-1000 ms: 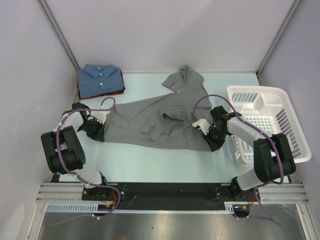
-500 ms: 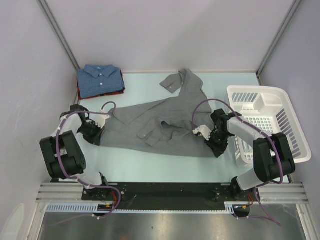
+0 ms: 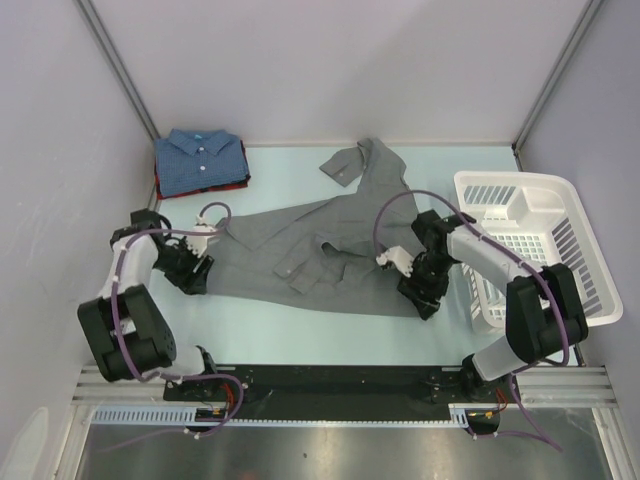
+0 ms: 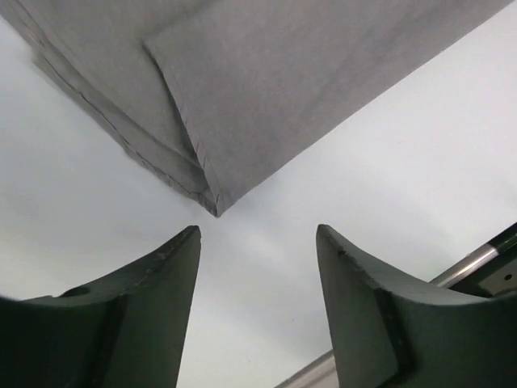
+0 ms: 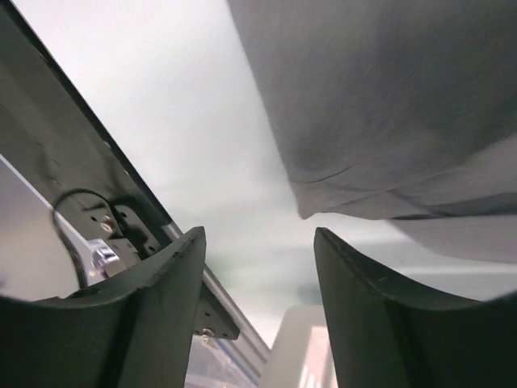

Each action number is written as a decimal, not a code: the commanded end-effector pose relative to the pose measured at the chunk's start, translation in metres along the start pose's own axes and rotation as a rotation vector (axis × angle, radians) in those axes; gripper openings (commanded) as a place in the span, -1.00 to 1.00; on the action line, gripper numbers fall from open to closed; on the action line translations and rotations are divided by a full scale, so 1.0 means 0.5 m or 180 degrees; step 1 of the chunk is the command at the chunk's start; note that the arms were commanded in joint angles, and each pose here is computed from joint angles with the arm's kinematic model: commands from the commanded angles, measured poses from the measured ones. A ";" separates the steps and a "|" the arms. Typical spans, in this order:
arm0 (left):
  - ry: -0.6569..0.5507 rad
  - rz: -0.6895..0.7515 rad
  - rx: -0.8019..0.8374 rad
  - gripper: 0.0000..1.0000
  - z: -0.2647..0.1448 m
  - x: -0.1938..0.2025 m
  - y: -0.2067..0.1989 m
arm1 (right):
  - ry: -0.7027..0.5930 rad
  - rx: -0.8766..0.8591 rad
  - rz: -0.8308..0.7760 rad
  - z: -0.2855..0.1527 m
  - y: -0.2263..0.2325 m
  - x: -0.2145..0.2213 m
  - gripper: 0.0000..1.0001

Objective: Fold and stack the long sleeve shirts
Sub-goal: Fold the shirt

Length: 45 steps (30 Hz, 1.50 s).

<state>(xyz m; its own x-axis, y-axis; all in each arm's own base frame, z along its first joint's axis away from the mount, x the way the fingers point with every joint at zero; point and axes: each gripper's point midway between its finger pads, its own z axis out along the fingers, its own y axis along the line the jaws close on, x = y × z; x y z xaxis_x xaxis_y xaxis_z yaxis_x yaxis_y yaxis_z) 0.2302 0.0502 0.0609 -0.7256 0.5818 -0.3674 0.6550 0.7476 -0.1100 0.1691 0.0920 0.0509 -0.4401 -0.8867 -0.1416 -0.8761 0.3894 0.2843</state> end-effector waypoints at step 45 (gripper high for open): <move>-0.0401 -0.0367 0.0735 -1.00 0.131 -0.352 -0.208 | -0.1427 0.0670 0.0017 -0.100 -0.182 -0.312 -0.94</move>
<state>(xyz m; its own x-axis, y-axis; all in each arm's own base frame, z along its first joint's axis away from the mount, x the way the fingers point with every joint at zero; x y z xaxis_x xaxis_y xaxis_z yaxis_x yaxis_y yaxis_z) 0.2980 -0.1474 0.0266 -0.8352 0.4202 -0.3547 0.5413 0.7419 -0.3956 0.3333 0.1783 0.0823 -0.4705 -0.7144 -0.5180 -0.8623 0.4967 0.0982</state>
